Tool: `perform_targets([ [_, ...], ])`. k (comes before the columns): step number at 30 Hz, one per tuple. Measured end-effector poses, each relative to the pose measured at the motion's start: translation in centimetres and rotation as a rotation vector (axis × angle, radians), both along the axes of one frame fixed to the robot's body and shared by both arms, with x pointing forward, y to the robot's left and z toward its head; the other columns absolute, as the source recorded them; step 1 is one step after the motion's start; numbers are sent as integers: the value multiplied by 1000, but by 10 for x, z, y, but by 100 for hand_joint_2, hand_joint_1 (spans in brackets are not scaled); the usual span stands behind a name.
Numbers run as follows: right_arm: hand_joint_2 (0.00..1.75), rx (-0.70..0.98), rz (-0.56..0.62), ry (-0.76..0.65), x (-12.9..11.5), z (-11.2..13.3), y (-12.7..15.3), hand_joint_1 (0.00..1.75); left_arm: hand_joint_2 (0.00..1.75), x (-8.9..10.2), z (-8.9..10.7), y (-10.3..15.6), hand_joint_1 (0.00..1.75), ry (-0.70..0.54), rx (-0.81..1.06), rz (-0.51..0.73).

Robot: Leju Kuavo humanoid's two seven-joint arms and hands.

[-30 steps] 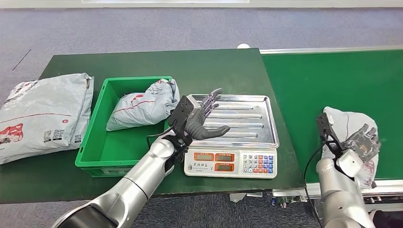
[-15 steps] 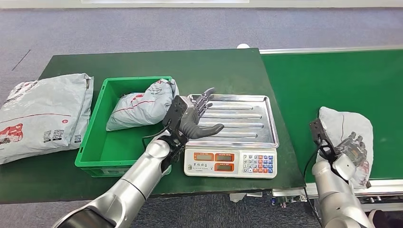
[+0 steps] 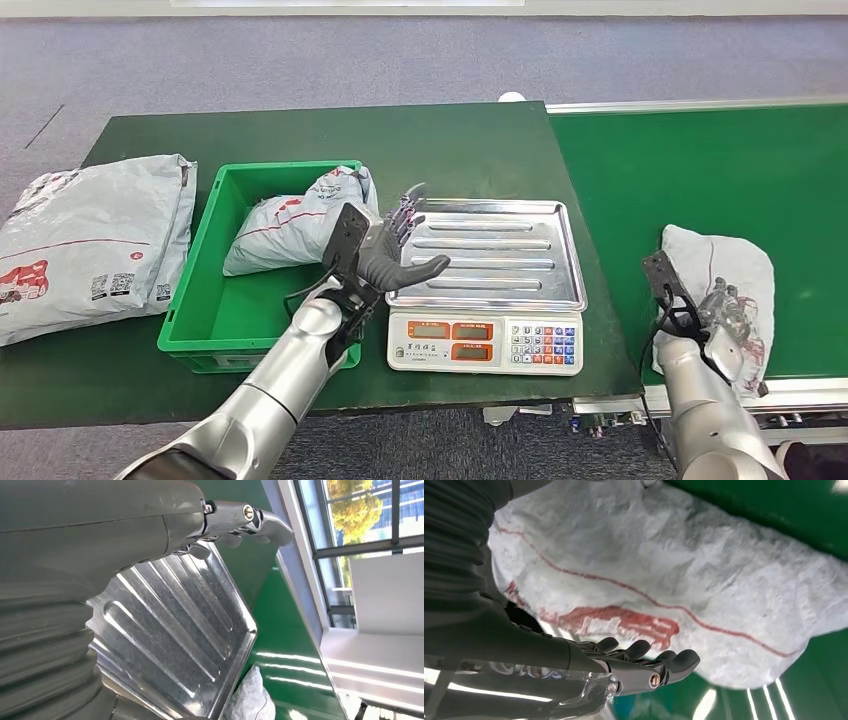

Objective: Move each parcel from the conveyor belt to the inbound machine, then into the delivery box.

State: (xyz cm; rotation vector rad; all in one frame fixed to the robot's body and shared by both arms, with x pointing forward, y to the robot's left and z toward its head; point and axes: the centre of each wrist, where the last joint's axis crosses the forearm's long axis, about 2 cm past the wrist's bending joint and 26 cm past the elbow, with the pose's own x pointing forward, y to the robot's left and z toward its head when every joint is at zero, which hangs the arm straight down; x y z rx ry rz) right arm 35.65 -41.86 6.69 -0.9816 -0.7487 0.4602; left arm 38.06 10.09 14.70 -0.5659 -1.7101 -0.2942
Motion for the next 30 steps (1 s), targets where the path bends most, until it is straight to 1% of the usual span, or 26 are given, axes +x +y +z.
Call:
perform_targets([
  [6,175,100,7,5,2,-1,0,0,175,-1,-3,5,0,0,-4,23],
  [11,175,208,34,49,2,-3,3,0,175,-2,-4,10,0,0,1,49],
  [14,175,210,43,86,1,-6,4,0,175,-3,-6,13,0,5,2,61],
  [19,175,143,49,168,-1,-9,7,0,175,-5,-8,17,0,11,7,70],
  [21,175,116,55,193,-1,-10,9,24,175,-5,-8,18,0,12,9,71],
  [23,175,90,67,218,-1,-10,10,112,175,-5,-8,19,0,14,10,72],
  [25,175,74,82,238,-1,-10,11,175,175,-5,-9,19,0,15,11,73],
  [30,175,52,124,244,-1,-10,9,175,175,-6,-11,22,0,22,10,77],
])
